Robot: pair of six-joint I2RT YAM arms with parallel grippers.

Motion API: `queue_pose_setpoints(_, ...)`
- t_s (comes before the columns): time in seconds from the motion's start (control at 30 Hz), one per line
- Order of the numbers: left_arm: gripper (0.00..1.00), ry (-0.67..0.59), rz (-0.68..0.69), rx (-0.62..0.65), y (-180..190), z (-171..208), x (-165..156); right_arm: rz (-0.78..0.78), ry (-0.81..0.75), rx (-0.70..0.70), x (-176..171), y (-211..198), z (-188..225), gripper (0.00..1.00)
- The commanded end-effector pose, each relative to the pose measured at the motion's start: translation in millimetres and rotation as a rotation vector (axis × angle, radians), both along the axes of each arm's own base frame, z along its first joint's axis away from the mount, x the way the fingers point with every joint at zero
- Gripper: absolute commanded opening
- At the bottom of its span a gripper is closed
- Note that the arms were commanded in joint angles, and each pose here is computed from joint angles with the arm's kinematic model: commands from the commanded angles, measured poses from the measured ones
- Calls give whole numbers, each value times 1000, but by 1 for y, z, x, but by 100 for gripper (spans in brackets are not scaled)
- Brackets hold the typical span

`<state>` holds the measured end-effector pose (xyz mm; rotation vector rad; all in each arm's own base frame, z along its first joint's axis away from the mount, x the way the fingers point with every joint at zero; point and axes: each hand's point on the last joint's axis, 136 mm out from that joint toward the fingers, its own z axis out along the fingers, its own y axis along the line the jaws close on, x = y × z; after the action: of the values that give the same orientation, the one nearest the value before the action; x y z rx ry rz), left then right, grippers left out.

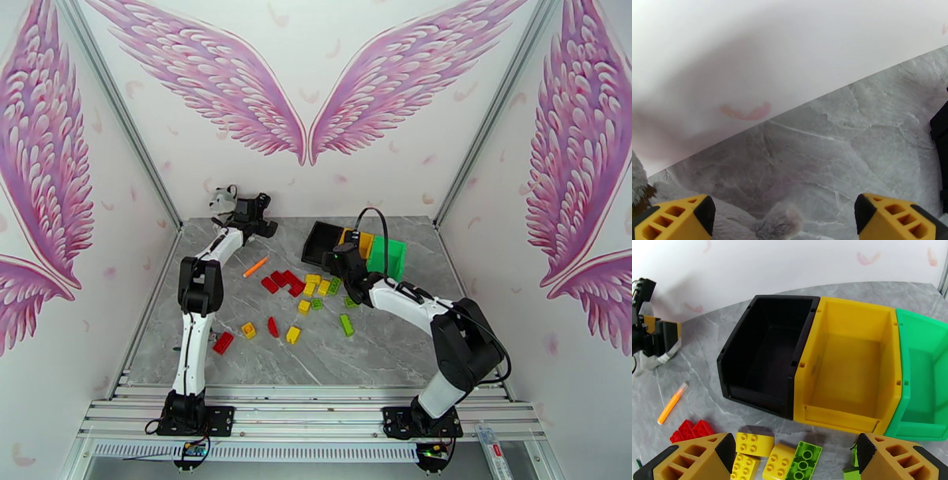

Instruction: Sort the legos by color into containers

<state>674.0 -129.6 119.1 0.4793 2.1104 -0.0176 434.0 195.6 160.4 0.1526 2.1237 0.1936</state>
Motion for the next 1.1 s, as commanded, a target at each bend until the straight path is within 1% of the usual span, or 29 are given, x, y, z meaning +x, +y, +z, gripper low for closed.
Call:
queue_pose_setpoints(0.0,99,-25,-12,-24,-6,19,5,44,-10,-6,-17,12,8,88)
queue_pose_setpoints(0.13,99,-77,19,-75,-5,61,-4,93,58,-46,-34,21,-13,89)
queue_pose_setpoints(0.2,99,-112,52,-106,-3,83,-13,115,84,-66,-44,24,-26,89)
queue_pose_setpoints(0.3,99,-191,116,-162,-2,120,-35,159,127,-80,-59,31,-44,89)
queue_pose_setpoints(0.43,99,-281,200,-194,-19,150,-82,147,200,-103,-80,19,-71,86)
queue_pose_setpoints(0.5,99,-280,192,-207,-39,157,-106,131,215,-97,-93,8,-81,85)
queue_pose_setpoints(0.6,99,-277,166,-266,-70,172,-147,95,229,-99,-114,-14,-92,83)
queue_pose_setpoints(0.67,99,-246,167,-335,-84,174,-174,81,232,-96,-128,-27,-96,82)
queue_pose_setpoints(0.77,99,-186,126,-472,-99,172,-207,65,243,-96,-146,-43,-102,80)
queue_pose_setpoints(0.8,99,-176,126,-487,-100,169,-216,67,244,-91,-151,-46,-104,79)
queue_pose_setpoints(0.83,99,-156,124,-488,-102,160,-229,74,242,-79,-155,-48,-106,78)
queue_pose_setpoints(0.93,99,-149,127,-489,-105,151,-261,107,242,-56,-164,-48,-110,76)
queue_pose_setpoints(1.07,99,-136,113,-492,-104,134,-302,180,237,-29,-165,-34,-108,73)
